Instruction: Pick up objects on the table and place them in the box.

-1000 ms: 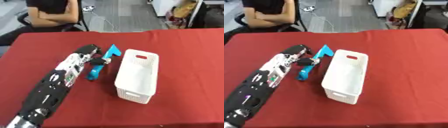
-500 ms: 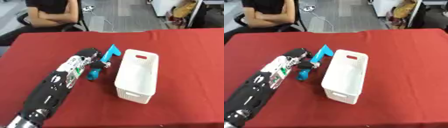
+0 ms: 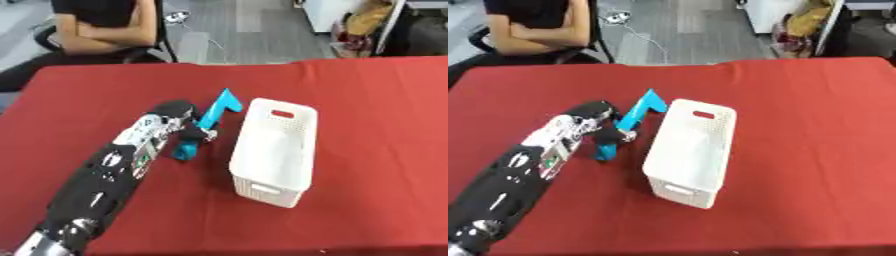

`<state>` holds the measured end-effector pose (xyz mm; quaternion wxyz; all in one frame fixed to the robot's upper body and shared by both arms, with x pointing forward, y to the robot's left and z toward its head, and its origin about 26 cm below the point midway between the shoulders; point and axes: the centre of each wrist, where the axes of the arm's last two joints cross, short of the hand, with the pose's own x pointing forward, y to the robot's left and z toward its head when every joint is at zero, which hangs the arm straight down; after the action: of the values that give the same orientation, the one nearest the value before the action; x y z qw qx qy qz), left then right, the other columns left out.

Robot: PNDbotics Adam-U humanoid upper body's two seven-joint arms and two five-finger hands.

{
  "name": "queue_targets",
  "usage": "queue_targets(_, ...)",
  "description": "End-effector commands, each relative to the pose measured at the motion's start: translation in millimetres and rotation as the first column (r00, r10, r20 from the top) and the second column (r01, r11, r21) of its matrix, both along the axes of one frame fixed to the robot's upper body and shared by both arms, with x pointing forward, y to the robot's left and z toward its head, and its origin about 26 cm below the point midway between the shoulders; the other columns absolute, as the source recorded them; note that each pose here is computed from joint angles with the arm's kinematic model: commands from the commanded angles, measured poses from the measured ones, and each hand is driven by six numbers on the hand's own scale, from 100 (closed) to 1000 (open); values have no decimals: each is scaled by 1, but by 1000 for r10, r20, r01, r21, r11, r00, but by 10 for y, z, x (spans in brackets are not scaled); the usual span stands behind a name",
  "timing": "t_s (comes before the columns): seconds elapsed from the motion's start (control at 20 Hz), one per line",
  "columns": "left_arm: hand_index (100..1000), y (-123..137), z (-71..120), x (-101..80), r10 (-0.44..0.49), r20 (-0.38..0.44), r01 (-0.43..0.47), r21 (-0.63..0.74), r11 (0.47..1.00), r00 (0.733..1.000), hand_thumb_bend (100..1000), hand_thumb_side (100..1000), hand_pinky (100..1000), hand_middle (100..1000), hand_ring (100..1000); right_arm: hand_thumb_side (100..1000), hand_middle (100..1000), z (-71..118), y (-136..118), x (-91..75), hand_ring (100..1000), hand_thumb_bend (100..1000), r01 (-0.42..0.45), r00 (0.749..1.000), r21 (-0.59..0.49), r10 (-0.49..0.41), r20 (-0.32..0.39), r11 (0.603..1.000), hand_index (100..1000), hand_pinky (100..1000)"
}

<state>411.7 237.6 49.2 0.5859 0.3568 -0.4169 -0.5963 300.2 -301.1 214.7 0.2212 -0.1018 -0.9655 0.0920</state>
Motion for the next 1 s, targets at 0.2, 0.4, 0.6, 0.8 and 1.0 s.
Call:
queue_targets(0.2, 781, 127, -78, 45, 41, -42, -40, 34, 999, 998, 484, 675, 742, 680, 663, 982, 883, 98, 5, -17, 888, 100, -5, 999, -19, 6, 34, 1000, 944, 788)
queue_targets(0.4, 753, 154, -140, 55, 60, -41, -58, 44, 997, 997, 440, 589, 713, 631, 609, 981, 883, 98, 6, -16, 888, 100, -6, 999, -19, 7, 34, 1000, 944, 788)
queue_targets(0.6, 576, 165, -152, 76, 91, 25, -93, 77, 993, 996, 100, 149, 439, 465, 415, 982, 883, 99, 7, -16, 888, 100, -7, 999, -20, 8, 34, 1000, 944, 788)
queue_targets(0.8, 262, 183, -126, 88, 150, 175, -161, 53, 985, 973, 100, 360, 100, 170, 100, 981, 883, 100, 4, -16, 888, 100, -6, 999, -18, 6, 35, 1000, 944, 789)
queue_targets(1.0, 126, 243, -127, 70, 227, 294, -218, -62, 974, 929, 100, 387, 100, 100, 100, 981, 883, 101, 0, -17, 888, 100, -4, 999, -19, 4, 35, 1000, 944, 789)
